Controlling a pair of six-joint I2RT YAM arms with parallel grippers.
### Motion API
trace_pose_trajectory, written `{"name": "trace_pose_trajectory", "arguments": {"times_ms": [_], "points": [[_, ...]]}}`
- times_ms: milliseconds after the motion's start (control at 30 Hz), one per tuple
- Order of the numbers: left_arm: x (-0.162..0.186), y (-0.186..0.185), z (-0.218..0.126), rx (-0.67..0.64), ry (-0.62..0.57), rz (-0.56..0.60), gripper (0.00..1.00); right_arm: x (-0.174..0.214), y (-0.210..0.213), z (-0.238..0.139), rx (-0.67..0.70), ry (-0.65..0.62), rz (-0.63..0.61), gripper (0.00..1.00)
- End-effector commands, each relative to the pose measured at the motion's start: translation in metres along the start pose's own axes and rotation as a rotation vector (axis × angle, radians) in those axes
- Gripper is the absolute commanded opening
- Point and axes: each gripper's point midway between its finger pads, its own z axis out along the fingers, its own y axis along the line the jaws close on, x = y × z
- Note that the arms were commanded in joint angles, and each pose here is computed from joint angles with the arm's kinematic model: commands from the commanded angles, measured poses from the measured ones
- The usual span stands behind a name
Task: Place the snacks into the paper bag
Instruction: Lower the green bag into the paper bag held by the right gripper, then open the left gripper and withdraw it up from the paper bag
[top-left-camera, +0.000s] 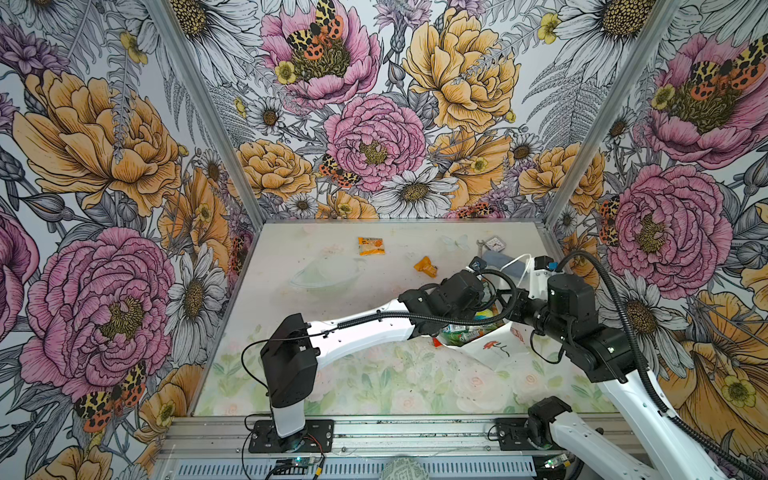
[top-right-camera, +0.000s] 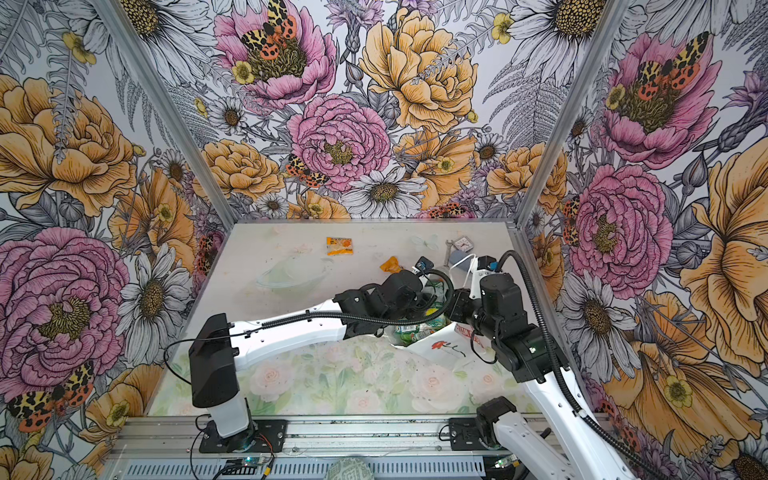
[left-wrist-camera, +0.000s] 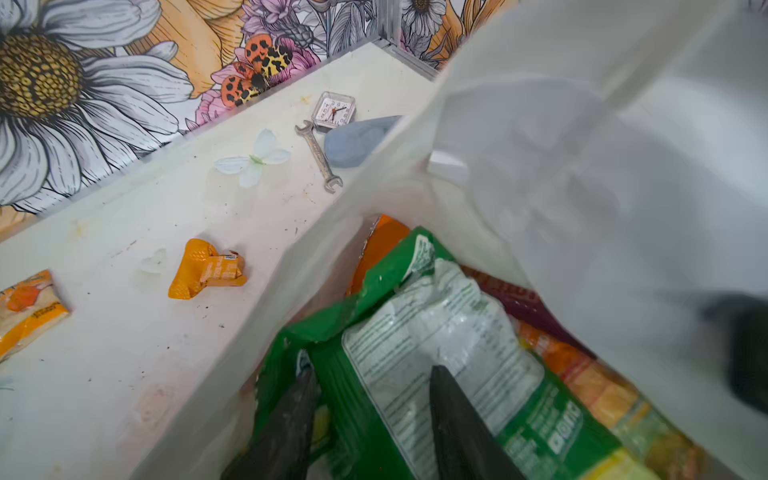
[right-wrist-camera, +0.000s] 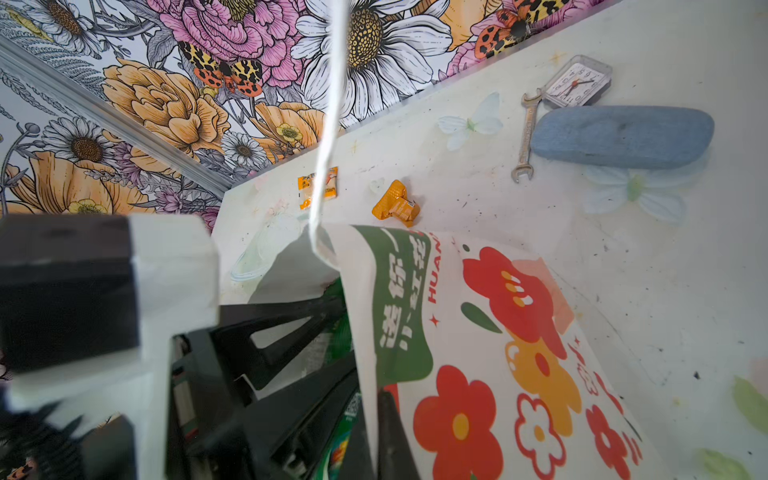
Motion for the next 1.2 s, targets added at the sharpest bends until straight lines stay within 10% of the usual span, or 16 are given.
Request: {"name": "trace_pose_trajectory", "arguments": {"times_ms": [0,633,1167], "points": [[0.008,-0.015,0.011,0.053,0.051,-0.03,0.46,-0.049,0.038,-0.022,-0.161,-0.209,-0.01,0.0],[-0.049,-0.001,-0.098,0.05,-0.244,-0.069,0.59,-0.051,0.027,-0.018,-0.106,-0.23,0.009,0.0],[-0.005,0.174,-0.219,-0.159,-0.488,-0.551,0.74,-0.063,0.027,0.005,-0.096,-0.227,0.158,0.0]]}}
